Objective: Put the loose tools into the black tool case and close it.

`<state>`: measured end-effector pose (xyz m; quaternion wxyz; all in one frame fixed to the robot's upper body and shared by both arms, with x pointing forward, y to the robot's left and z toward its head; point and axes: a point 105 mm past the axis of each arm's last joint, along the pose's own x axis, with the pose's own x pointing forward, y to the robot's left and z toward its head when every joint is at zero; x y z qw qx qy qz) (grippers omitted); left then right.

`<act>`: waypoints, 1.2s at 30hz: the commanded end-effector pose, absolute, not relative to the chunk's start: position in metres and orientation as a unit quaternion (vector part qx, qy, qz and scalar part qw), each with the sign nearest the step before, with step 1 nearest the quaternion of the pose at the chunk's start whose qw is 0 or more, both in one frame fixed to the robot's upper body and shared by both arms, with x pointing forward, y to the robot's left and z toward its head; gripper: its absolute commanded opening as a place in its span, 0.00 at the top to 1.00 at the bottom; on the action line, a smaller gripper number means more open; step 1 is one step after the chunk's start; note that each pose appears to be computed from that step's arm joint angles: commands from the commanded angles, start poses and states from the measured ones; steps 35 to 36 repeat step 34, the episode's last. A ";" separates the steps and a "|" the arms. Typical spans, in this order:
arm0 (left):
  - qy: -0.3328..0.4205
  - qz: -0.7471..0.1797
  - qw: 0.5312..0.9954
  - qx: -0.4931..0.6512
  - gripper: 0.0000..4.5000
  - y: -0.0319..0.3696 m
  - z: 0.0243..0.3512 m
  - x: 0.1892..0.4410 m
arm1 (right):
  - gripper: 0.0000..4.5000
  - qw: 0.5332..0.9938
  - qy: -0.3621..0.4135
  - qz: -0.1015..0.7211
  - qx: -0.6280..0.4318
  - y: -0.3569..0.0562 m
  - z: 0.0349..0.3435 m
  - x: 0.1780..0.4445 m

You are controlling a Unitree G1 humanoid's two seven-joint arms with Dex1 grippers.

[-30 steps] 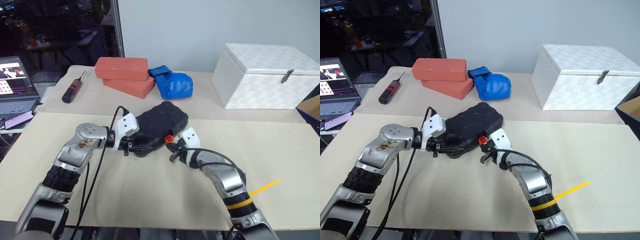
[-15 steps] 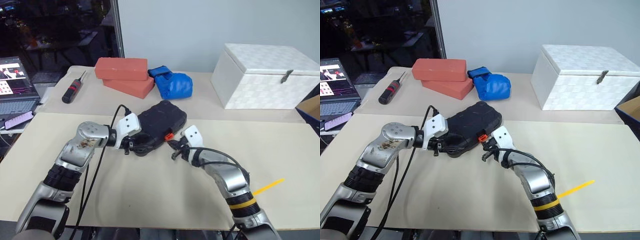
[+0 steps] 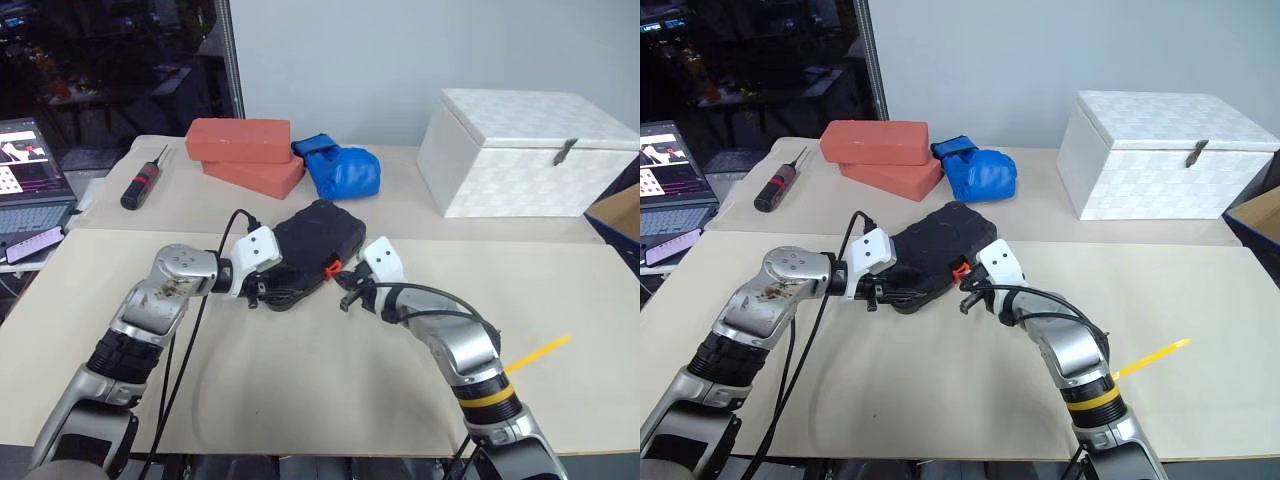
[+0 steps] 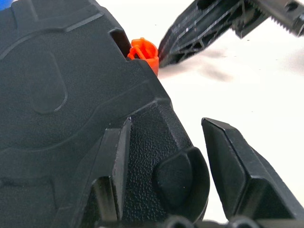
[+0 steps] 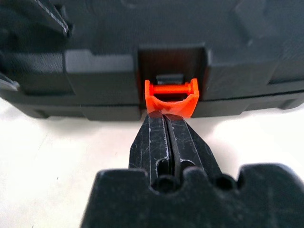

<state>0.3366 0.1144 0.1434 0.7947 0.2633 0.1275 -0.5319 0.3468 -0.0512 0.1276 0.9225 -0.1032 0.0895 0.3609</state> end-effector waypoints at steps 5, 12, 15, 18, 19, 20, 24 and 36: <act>0.205 -0.535 0.782 0.244 0.44 0.120 0.101 0.326 | 0.99 0.916 0.023 0.383 -0.116 -0.030 0.164 0.352; 0.109 -0.521 0.833 0.152 0.44 0.123 0.131 0.320 | 0.99 0.902 -0.042 0.418 -0.103 -0.039 0.179 0.334; 0.079 -0.548 0.831 0.057 0.38 0.139 0.155 0.294 | 0.86 0.888 -0.066 0.446 -0.088 -0.066 0.188 0.302; 0.073 -0.536 0.840 0.036 0.19 0.159 0.160 0.271 | 0.65 0.874 -0.042 0.470 -0.116 -0.093 0.182 0.271; 0.079 -0.529 0.844 0.034 0.11 0.166 0.158 0.265 | 0.59 0.873 -0.031 0.472 -0.121 -0.102 0.181 0.264; 0.085 -0.519 0.850 0.032 0.03 0.173 0.156 0.258 | 0.52 0.869 -0.014 0.474 -0.138 -0.114 0.177 0.255; 0.097 -0.478 0.873 0.027 0.00 0.196 0.152 0.239 | 0.20 0.871 0.036 0.457 -0.178 -0.159 0.172 0.233; 0.116 -0.437 0.891 0.036 0.00 0.219 0.143 0.215 | 0.01 0.894 0.054 0.389 -0.215 -0.211 0.177 0.208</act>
